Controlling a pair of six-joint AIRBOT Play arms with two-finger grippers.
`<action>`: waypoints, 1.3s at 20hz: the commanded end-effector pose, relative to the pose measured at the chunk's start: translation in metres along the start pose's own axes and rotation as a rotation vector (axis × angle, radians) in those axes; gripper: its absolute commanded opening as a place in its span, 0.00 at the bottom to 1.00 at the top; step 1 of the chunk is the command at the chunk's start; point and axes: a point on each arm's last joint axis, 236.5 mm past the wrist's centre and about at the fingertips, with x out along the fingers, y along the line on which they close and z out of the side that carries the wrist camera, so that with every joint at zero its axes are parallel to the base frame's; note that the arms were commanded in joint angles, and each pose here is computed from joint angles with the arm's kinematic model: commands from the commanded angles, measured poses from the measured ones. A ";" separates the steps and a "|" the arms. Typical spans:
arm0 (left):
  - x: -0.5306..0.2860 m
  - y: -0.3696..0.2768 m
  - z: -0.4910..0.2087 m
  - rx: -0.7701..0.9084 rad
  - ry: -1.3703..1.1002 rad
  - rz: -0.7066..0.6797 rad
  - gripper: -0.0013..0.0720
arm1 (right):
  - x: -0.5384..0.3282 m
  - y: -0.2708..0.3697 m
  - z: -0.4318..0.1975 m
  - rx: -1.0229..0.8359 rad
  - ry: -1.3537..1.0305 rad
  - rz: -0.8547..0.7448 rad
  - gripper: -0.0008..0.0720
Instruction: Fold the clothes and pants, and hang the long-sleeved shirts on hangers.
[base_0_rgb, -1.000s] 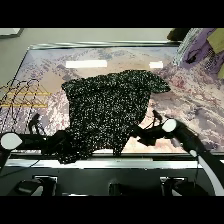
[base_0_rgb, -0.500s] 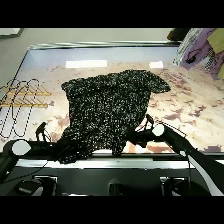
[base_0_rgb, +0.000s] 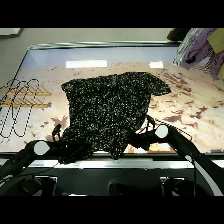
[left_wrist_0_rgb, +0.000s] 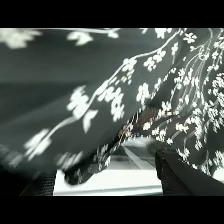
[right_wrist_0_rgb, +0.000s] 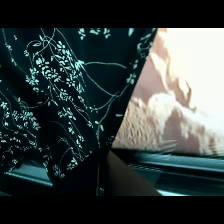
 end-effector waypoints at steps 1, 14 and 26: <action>0.024 0.001 -0.003 -0.034 0.013 0.017 0.53 | -0.013 -0.001 -0.010 -0.023 0.010 -0.013 0.05; -0.092 -0.015 -0.115 0.367 0.214 0.000 0.05 | -0.148 -0.055 -0.142 -0.037 0.031 -0.114 0.05; -0.062 -0.144 0.018 0.258 0.087 -0.085 0.05 | -0.137 0.007 0.062 0.339 -0.312 0.035 0.05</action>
